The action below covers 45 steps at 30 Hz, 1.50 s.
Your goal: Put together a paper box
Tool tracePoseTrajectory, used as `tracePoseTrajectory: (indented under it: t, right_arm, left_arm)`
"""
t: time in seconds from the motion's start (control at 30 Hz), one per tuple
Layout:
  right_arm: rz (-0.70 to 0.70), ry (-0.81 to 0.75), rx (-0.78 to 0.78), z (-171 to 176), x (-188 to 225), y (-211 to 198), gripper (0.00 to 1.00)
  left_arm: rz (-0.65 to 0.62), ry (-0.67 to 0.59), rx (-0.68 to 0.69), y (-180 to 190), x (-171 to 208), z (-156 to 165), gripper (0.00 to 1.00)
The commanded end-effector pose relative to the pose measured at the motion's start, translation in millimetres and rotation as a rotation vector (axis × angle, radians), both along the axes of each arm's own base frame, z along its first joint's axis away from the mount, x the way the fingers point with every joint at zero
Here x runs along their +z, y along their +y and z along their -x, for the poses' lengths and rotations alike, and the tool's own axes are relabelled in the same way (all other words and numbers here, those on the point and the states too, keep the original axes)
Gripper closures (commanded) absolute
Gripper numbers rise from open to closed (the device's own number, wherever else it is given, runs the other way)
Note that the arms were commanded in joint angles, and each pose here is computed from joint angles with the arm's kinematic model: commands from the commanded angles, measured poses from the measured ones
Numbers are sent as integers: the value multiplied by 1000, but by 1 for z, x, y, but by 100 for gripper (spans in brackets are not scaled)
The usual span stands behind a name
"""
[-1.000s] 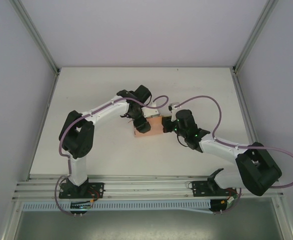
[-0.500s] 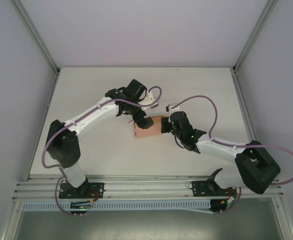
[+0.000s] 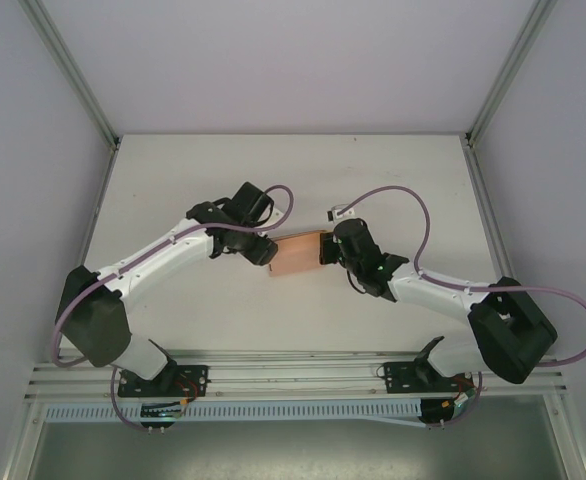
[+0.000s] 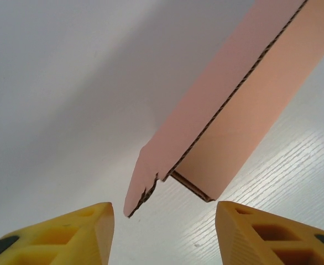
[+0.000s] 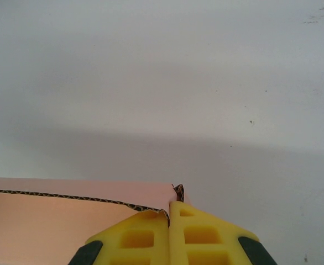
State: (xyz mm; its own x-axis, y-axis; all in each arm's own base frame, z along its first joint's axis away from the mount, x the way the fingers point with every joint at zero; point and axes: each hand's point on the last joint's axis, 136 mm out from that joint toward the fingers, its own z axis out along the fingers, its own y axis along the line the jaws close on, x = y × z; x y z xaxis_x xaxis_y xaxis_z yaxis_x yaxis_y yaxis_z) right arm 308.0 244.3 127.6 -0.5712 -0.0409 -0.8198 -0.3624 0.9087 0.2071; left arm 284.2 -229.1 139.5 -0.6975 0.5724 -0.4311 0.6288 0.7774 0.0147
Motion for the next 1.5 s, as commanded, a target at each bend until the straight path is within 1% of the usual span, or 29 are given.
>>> tracePoseTrajectory:
  t: [0.0,0.07,0.23,0.37,0.53,0.57,0.67,0.7,0.83,1.0,1.1,1.2,1.23,1.33,1.47]
  right_arm:
    - [144,173,54,32,-51,-13,100]
    - [142,170,58,33,-50,-13,100]
    - [142,174,80,36,-50,-11,100]
    - [145,175,77,35,-51,-11,100]
    - [157,179,77,33,-51,-10,100]
    - [160,183,78,34,-52,-10,100]
    - [159,187,77,34,-53,-10,100]
    - [157,187,76,34,-52,-10,100]
    - [158,186,78,34,-51,-10,100]
    - [187,178,52,35,-50,-12,100]
    - [205,175,28,38,-50,-12,100]
    - [246,157,-1,42,-50,-14,100]
    - [260,150,-2,44,-50,-13,100]
    - [279,136,-1,50,-52,-9,100]
    - [301,140,2,55,-58,-5,100]
  left_arm:
    - [-15,-24,67,9,5,-3,53]
    - [-41,-39,93,13,4,-8,59]
    - [-25,-52,53,6,3,-11,57]
    - [-47,-54,37,4,-4,-17,56]
    - [-67,-38,38,2,-13,-20,67]
    - [-64,-38,38,2,-13,-21,71]
    - [-42,-38,45,-1,-10,-21,91]
    - [-30,-37,45,-3,-9,-21,92]
    - [22,-6,71,-10,-8,-18,100]
    - [105,127,191,-23,-13,-11,100]
    - [124,204,261,-26,-15,-5,100]
    - [152,299,291,-33,-13,6,100]
    - [159,330,281,-35,-13,11,100]
    - [115,335,341,-24,-11,11,100]
    - [166,444,351,-33,-8,23,100]
